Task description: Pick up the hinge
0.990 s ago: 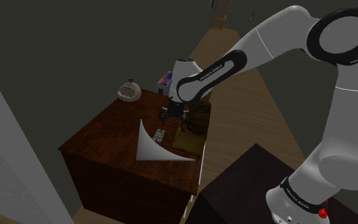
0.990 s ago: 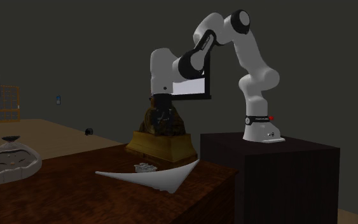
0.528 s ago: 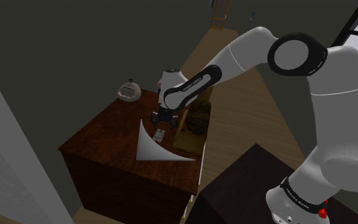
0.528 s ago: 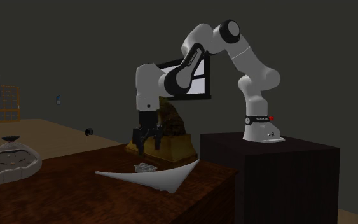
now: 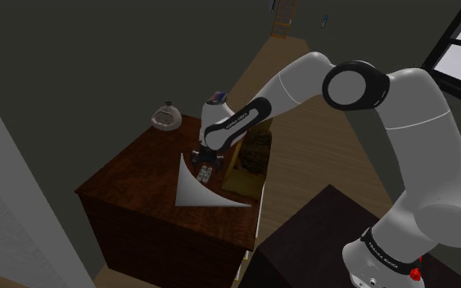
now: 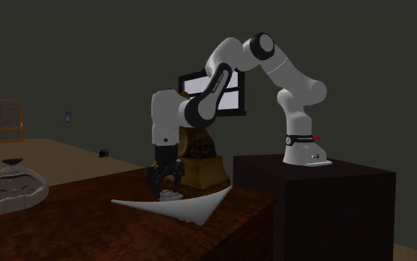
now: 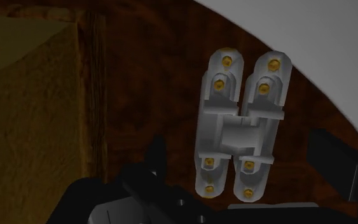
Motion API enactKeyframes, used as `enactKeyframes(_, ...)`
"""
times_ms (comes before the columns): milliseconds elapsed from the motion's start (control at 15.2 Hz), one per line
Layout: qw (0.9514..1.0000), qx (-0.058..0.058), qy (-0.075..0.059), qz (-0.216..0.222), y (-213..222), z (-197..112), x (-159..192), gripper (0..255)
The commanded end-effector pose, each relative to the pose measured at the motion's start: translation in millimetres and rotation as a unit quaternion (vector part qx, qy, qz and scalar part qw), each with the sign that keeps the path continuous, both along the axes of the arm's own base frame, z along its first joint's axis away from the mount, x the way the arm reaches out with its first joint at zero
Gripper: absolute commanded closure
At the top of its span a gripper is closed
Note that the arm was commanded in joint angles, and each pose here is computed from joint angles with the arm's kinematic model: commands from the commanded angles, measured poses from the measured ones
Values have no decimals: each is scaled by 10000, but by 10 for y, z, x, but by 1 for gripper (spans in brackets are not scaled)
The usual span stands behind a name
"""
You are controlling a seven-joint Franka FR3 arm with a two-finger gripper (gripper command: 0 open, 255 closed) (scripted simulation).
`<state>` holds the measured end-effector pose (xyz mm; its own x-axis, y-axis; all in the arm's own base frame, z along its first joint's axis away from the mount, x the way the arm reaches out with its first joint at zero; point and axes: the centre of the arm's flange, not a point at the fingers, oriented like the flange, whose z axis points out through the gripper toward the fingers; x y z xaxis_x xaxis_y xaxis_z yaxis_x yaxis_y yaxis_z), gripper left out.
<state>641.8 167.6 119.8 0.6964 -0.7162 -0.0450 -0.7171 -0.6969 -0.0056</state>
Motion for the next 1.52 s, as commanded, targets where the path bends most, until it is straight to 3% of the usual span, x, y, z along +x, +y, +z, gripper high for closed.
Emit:
enactKeyframes(0, 10000, 1, -1, 0, 4, -142, 7, 0)
enactKeyframes(132, 10000, 1, -1, 0, 3, -142, 7, 0)
enactKeyframes(198, 10000, 0, -1, 0, -1, -143, 9, 255)
enactKeyframes(792, 10000, 1, -1, 0, 3, -142, 7, 255)
enactKeyframes(1452, 10000, 1, -1, 0, 4, 386, 7, 255)
